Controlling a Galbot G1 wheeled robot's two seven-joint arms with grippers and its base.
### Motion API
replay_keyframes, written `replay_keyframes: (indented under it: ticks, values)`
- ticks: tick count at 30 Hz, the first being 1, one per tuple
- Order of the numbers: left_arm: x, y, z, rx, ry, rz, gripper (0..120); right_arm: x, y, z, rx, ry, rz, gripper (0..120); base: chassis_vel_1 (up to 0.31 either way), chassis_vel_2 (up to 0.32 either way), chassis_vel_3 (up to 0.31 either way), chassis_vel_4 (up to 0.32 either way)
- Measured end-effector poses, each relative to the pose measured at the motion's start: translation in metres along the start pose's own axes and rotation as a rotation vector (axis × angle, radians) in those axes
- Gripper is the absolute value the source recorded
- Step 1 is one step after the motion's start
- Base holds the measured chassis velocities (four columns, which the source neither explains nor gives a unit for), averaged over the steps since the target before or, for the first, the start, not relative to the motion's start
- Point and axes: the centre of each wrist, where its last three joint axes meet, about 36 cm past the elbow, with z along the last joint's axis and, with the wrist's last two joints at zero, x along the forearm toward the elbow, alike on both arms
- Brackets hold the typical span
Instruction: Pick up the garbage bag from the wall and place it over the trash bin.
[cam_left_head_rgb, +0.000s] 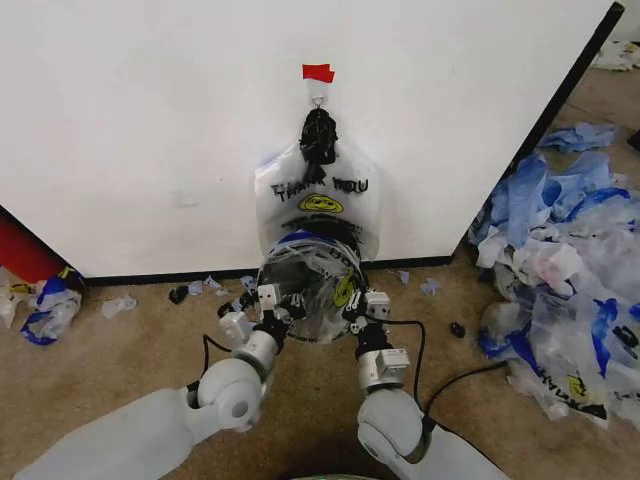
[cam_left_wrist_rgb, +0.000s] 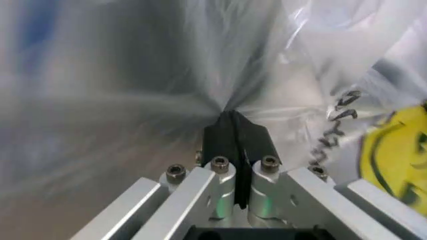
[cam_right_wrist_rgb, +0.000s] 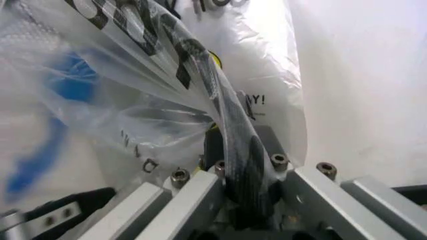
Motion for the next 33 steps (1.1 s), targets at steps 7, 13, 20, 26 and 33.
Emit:
replay_keyframes:
  ticks: [7, 13, 20, 26, 33]
  values:
    - [-0.01, -0.003, 0.004, 0.001, -0.003, -0.022, 0, 0.003, 0.005, 0.0, -0.008, 0.009, -0.013, 0, 0.0, 0.0, 0.0, 0.0]
    - [-0.009, -0.016, 0.007, 0.007, 0.011, 0.017, 0, 0.0, 0.004, -0.001, -0.035, 0.03, 0.0, 0, 0.0, 0.0, 0.0, 0.0]
    - [-0.012, -0.031, 0.018, 0.004, 0.042, 0.079, 0, -0.006, 0.001, -0.005, -0.055, 0.037, 0.009, 0, 0.0, 0.0, 0.0, 0.0]
    - [-0.035, -0.025, 0.02, -0.029, 0.022, 0.039, 0, 0.004, 0.002, -0.008, -0.066, 0.046, -0.005, 0, 0.0, 0.0, 0.0, 0.0]
    - [-0.054, -0.012, 0.021, -0.071, 0.0, -0.028, 0, 0.012, 0.001, -0.014, -0.073, 0.043, -0.021, 0, 0.0, 0.0, 0.0, 0.0]
